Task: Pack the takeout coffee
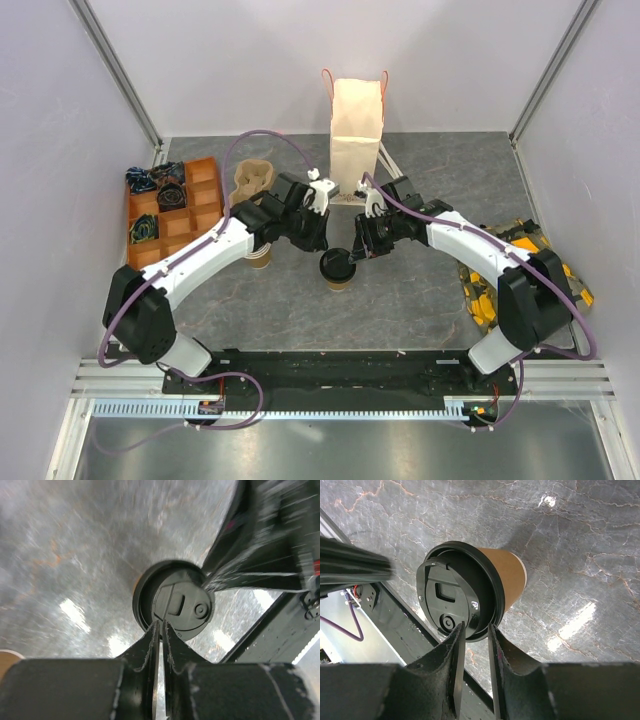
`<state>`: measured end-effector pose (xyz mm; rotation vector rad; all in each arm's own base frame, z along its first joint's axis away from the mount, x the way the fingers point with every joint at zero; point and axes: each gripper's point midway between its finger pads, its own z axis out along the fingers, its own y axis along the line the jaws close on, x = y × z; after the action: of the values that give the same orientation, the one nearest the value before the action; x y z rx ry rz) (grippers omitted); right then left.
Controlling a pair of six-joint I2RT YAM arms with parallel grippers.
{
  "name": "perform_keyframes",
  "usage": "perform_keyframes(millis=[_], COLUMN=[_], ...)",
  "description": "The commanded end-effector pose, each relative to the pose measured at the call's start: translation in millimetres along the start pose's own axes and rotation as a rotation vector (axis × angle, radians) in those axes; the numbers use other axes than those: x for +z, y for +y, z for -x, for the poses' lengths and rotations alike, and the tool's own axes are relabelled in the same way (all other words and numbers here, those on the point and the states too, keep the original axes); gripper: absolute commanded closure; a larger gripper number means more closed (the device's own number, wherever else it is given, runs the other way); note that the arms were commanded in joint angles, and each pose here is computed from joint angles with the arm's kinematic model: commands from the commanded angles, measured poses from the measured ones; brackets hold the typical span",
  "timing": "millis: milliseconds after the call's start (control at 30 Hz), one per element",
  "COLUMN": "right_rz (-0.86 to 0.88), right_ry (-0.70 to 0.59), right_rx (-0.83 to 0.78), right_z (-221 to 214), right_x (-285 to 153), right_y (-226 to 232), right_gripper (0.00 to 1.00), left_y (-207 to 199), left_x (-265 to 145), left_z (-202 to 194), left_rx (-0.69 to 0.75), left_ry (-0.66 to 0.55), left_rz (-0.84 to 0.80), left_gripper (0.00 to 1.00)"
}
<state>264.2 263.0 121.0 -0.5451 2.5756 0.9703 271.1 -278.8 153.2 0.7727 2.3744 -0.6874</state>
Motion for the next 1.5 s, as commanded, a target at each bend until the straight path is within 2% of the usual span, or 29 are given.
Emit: perform_keyframes(millis=[0,267,500,600,833,1033,1233,1467], right_rz=[0.011,0.009,-0.007,-0.017,-0.023,0.024,0.078,0.103], right_ry=[-0.021,-0.016,0.001,0.008,0.003,-0.043,-0.109,-0.112], right_rx=[-0.006,-0.001,0.004,0.008,-0.003,-0.041,-0.096,-0.083], right_z=[7,6,0,-3,-2,17,32,20], right_x=[2,4,9,11,10,-3,-27,-41], right_y=[5,2,-4,-8,-7,11,35,46], right_gripper=[0.68,0.69,0.71,0.74,0.77,0.75,0.63,0.66], left_y=[-9,-5,5,10,-1,-29,-40,-51], left_x=[-30,-7,33,37,13,-19,-21,-7], left_z=[38,11,-47,-57,-21,10,8,5], left_rx=[0.103,0.076,0.021,0.011,0.026,0.02,-0.007,-0.052], left_ry=[-0.119,-0.04,0.135,0.172,0.058,-0.055,-0.043,-0.027], left_rz=[0.009,-0.009,-0.024,-0.007,-0.013,-0.107,-0.164,-0.241], left_gripper=[0.88,0.88,0.88,0.89,0.89,0.86,0.84,0.83])
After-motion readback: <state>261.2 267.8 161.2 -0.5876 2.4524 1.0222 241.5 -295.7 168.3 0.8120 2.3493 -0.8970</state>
